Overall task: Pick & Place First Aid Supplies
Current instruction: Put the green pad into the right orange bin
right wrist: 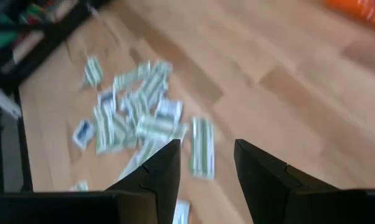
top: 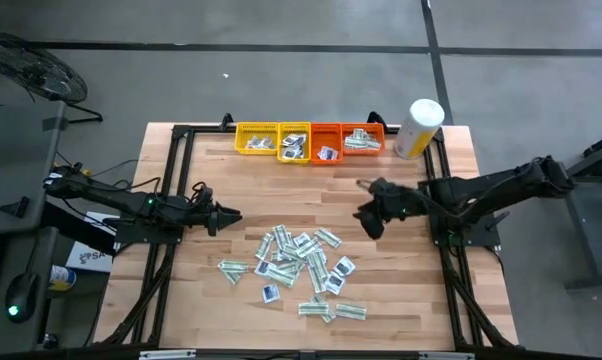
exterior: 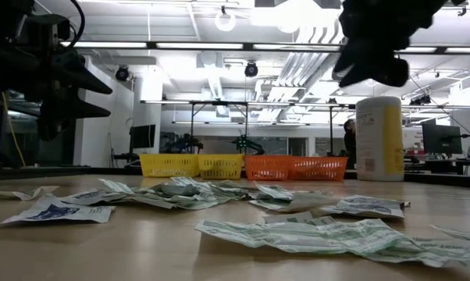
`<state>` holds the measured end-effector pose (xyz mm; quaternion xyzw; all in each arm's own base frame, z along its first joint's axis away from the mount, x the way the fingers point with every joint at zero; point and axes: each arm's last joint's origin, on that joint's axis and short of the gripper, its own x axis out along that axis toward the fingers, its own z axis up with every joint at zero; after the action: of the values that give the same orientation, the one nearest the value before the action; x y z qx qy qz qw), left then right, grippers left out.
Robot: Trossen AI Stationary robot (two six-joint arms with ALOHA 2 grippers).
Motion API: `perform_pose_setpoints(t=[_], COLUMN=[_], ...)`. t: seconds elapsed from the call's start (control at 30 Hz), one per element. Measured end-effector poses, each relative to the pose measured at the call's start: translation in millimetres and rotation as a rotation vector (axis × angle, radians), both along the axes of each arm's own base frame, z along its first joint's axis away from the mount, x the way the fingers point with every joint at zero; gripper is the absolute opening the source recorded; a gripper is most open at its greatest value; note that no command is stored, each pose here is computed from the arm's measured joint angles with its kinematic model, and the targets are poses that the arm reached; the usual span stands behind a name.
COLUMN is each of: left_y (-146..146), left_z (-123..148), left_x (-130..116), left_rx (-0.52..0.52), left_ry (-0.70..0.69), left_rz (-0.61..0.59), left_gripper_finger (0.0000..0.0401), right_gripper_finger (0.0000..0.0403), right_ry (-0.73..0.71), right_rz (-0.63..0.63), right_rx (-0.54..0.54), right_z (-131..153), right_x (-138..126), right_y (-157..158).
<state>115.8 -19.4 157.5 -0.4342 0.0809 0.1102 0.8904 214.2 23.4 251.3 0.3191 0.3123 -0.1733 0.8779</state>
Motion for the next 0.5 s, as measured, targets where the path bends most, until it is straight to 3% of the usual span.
perform_pose_setpoints(t=[0.27, 0.5], left_y=[0.0, 0.0], left_z=[-0.4, -0.4], left_x=[-0.1, -0.1], left_rx=[0.001, 0.001], left_ry=[0.005, 0.004], left_rz=[0.0, 0.0], left_gripper_finger=[0.0179, 0.0179], right_gripper_finger=[0.0144, 0.0145], right_ry=[0.151, 0.208], right_rz=[0.155, 0.358], right_rx=[0.017, -0.143], right_z=[-28.3, -59.2], right_x=[10.6, 33.3], right_y=[35.5, 51.5])
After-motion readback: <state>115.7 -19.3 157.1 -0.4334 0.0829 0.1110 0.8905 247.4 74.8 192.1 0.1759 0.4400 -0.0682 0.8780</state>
